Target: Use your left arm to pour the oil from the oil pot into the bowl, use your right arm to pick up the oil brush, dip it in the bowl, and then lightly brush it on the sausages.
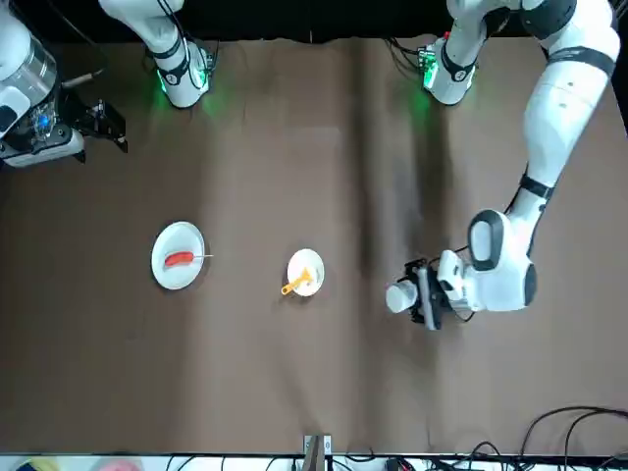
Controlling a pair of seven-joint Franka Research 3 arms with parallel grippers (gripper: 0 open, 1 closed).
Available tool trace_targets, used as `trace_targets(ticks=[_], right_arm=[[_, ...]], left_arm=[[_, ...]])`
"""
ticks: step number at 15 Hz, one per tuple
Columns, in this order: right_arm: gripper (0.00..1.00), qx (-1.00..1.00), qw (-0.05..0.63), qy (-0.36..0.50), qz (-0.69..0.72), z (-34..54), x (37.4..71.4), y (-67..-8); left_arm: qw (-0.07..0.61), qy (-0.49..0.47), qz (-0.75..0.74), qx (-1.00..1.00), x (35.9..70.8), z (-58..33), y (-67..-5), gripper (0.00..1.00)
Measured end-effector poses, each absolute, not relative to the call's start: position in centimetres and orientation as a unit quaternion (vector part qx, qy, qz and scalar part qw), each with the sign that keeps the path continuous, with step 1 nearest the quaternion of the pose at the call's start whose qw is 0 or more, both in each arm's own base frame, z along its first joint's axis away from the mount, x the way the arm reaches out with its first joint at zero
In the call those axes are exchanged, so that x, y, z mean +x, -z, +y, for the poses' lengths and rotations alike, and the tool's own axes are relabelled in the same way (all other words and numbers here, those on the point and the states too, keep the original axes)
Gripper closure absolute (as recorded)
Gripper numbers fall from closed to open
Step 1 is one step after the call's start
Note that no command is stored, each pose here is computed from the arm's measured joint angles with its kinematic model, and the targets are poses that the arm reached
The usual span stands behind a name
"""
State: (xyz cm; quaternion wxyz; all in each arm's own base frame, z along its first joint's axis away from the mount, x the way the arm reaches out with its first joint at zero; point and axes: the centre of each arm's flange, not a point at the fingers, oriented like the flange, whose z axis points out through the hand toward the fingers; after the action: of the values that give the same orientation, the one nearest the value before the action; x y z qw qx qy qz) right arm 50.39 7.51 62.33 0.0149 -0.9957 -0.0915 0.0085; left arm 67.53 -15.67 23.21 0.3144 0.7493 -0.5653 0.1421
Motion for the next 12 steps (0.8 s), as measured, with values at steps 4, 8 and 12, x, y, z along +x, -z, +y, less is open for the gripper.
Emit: trace_targets(ticks=[4, 8, 12], right_arm=[[0.00, -0.996, 0.015, -0.010, -0.092, 7.6, 50.4, -62.3], [0.00, -0.994, 0.015, -0.013, -0.106, 9.0, 50.1, -62.1], [0.00, -0.993, 0.014, -0.015, -0.117, 10.1, 49.9, -61.9]], left_arm=[[0.399, -0.198, -0.567, 0.693, 67.3, -8.1, -23.2, 0.44], [0.420, -0.296, -0.576, 0.636, 66.7, 0.9, -22.2, 0.44], [0.452, -0.358, -0.544, 0.610, 64.3, 8.3, -16.9, 0.44]])
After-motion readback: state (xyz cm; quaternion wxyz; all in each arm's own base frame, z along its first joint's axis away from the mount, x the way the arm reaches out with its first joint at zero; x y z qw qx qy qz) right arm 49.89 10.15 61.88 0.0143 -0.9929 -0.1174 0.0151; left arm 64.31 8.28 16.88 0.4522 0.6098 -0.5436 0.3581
